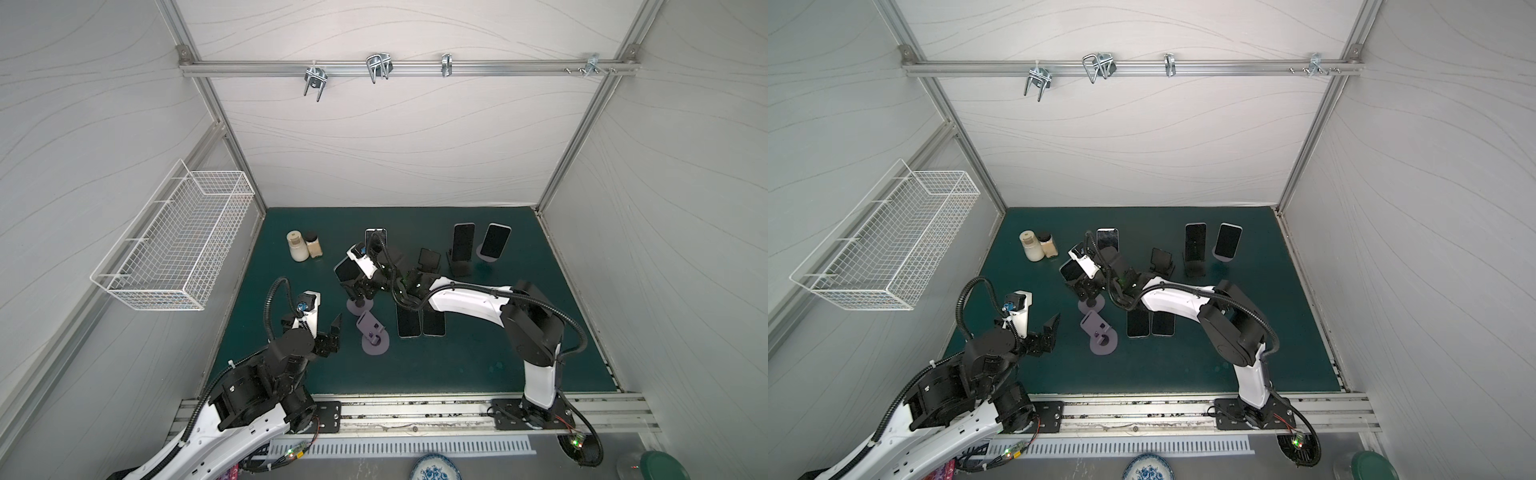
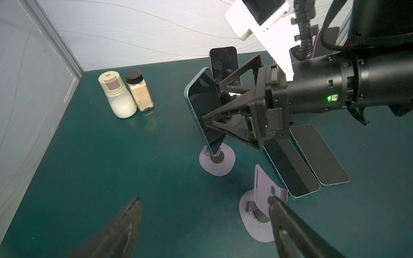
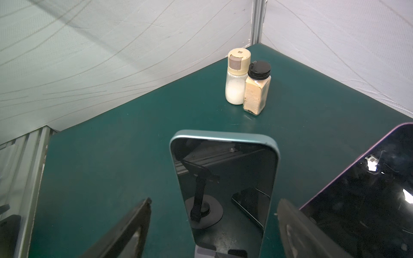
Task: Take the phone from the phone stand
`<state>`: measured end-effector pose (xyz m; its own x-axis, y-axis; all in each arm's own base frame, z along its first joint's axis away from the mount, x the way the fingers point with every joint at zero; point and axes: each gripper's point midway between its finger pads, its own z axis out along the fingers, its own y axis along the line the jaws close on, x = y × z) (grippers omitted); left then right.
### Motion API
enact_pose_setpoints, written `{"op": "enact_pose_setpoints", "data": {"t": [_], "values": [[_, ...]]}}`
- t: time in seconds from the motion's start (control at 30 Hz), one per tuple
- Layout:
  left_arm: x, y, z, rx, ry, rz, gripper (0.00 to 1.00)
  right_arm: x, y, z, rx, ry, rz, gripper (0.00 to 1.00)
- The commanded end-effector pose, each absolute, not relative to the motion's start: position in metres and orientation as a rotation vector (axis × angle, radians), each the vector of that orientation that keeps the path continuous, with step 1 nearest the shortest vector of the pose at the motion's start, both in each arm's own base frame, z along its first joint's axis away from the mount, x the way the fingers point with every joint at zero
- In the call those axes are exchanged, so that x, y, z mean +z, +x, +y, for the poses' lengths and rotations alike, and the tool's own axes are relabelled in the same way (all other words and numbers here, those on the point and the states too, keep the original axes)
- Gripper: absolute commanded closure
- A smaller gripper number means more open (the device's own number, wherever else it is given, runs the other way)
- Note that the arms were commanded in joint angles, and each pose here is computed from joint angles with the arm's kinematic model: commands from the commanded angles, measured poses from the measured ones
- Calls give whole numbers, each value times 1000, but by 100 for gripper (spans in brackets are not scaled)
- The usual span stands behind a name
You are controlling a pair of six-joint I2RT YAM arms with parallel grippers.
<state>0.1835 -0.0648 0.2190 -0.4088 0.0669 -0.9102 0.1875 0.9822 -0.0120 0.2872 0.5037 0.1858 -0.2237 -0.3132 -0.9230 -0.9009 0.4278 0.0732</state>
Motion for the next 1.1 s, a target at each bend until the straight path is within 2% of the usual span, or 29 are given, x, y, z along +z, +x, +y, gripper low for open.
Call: {"op": "enact_pose_setpoints", "data": {"t": [0.0, 1.07], "values": [[226, 186, -60, -133, 125, 1969, 10, 186, 291, 511, 751, -1052, 1733, 10], [224, 188, -57, -100, 109, 1986, 10, 166, 303, 524, 713, -1028, 1795, 9]]}}
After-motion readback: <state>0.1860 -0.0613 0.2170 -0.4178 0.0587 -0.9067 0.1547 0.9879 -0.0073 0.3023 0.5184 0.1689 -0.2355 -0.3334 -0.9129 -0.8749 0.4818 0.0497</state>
